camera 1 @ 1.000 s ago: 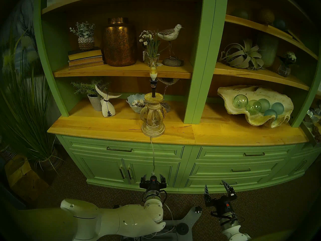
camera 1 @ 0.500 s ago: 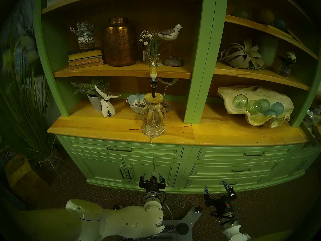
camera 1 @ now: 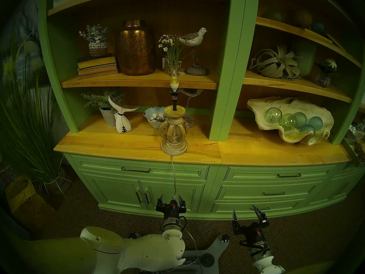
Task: Grab cable and switch light on
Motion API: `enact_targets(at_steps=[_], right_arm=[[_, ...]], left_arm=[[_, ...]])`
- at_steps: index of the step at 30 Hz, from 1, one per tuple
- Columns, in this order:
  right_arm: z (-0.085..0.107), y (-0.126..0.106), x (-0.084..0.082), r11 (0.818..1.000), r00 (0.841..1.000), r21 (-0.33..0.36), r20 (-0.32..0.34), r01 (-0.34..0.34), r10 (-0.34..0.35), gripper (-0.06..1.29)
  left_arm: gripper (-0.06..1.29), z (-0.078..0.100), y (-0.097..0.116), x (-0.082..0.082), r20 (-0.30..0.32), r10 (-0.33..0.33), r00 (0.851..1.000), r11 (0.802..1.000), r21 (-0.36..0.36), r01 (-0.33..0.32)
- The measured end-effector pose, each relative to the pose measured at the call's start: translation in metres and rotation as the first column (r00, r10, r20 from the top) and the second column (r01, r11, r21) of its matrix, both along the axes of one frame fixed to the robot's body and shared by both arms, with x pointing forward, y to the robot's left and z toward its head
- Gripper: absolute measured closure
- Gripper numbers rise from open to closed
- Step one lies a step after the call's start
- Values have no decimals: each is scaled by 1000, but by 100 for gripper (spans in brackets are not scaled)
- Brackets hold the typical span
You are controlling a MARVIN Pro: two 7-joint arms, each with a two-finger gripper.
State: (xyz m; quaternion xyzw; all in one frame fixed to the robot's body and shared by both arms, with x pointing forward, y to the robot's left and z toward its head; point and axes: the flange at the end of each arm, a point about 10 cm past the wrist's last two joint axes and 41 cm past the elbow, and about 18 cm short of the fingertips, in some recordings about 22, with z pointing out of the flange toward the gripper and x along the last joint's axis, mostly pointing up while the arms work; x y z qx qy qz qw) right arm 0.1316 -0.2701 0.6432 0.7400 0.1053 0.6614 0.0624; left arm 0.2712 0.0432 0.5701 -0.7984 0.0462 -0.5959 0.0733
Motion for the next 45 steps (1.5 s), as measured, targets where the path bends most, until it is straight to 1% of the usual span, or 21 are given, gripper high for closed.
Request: enact_targets(at_steps=[8, 16, 23, 29, 40, 45], right_arm=[[0, 0, 0, 1000, 1000, 0, 0, 0, 0, -2], [0, 0, 0, 1000, 1000, 0, 1, 0, 0, -2], [0, 0, 0, 1000, 1000, 0, 2, 0, 0, -2], [1, 0, 0, 1000, 1000, 0, 2, 0, 0, -2], [1, 0, 0, 1000, 1000, 0, 2, 0, 0, -2], [1, 0, 0, 1000, 1000, 0, 2, 0, 0, -2]], left_arm=[[-3, 1, -2, 2, 38, -6, 999, 1000, 14, 6], [-3, -2, 5, 3, 61, 9, 998, 999, 33, -11], [-3, -5, 10, 5, 72, 3, 997, 999, 34, -6], [-3, -7, 14, 5, 71, 8, 997, 999, 32, -10], [-3, -15, 28, 3, 56, 46, 997, 998, 40, -48], [-3, -16, 29, 3, 55, 56, 997, 998, 37, -58]])
